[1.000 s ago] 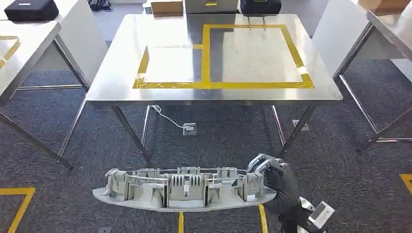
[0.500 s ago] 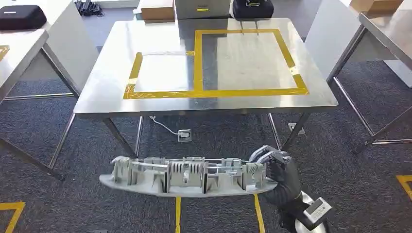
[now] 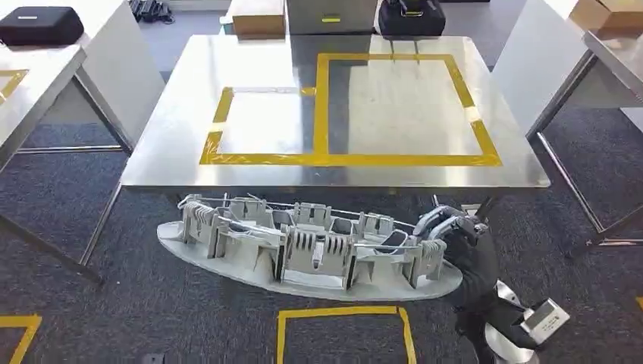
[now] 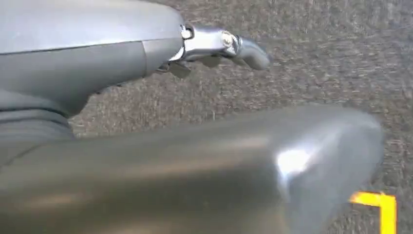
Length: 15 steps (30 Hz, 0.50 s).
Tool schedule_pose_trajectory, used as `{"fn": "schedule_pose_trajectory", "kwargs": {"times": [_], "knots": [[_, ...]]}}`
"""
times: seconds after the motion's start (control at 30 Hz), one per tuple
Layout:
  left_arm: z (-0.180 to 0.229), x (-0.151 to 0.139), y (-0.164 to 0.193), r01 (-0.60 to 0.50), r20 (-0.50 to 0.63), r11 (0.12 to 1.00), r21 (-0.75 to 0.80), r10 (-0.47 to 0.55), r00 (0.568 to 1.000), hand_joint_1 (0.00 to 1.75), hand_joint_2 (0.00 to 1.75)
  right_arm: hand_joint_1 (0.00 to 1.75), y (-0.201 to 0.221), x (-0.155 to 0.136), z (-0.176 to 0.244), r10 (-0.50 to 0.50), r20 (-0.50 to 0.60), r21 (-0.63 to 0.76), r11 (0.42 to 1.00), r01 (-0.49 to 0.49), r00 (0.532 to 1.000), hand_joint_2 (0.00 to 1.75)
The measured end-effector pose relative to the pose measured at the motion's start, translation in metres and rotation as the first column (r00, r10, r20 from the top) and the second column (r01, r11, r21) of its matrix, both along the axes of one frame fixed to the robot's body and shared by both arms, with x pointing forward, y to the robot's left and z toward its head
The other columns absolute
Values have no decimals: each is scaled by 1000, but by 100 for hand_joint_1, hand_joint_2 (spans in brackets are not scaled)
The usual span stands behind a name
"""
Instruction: Take the parts from the cabinet and place them on the table.
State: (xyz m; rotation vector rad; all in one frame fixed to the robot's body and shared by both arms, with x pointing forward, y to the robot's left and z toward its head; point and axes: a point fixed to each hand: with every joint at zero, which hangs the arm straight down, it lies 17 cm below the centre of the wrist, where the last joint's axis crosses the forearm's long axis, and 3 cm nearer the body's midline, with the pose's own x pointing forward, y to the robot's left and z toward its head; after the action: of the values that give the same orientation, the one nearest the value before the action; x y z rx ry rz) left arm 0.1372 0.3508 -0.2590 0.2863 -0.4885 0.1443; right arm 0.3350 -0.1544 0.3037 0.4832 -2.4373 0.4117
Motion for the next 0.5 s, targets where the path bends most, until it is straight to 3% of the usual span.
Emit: {"fn": "schedule_pose_trajectory", "kwargs": {"times": [0.17,0.37,0.5], "knots": [[1,4,-2,4,11,1000,-5,-4,1000,0,0,175,0,-5,9,9,24,10,1000,-9,1000,175],[1,2,-6,20,17,1000,-5,-20,1000,0,0,175,1,-12,11,91,18,15,996,-91,996,175],[1,2,-6,17,17,1000,-7,-17,1000,0,0,175,0,-9,11,40,38,-20,999,-39,998,175]]}}
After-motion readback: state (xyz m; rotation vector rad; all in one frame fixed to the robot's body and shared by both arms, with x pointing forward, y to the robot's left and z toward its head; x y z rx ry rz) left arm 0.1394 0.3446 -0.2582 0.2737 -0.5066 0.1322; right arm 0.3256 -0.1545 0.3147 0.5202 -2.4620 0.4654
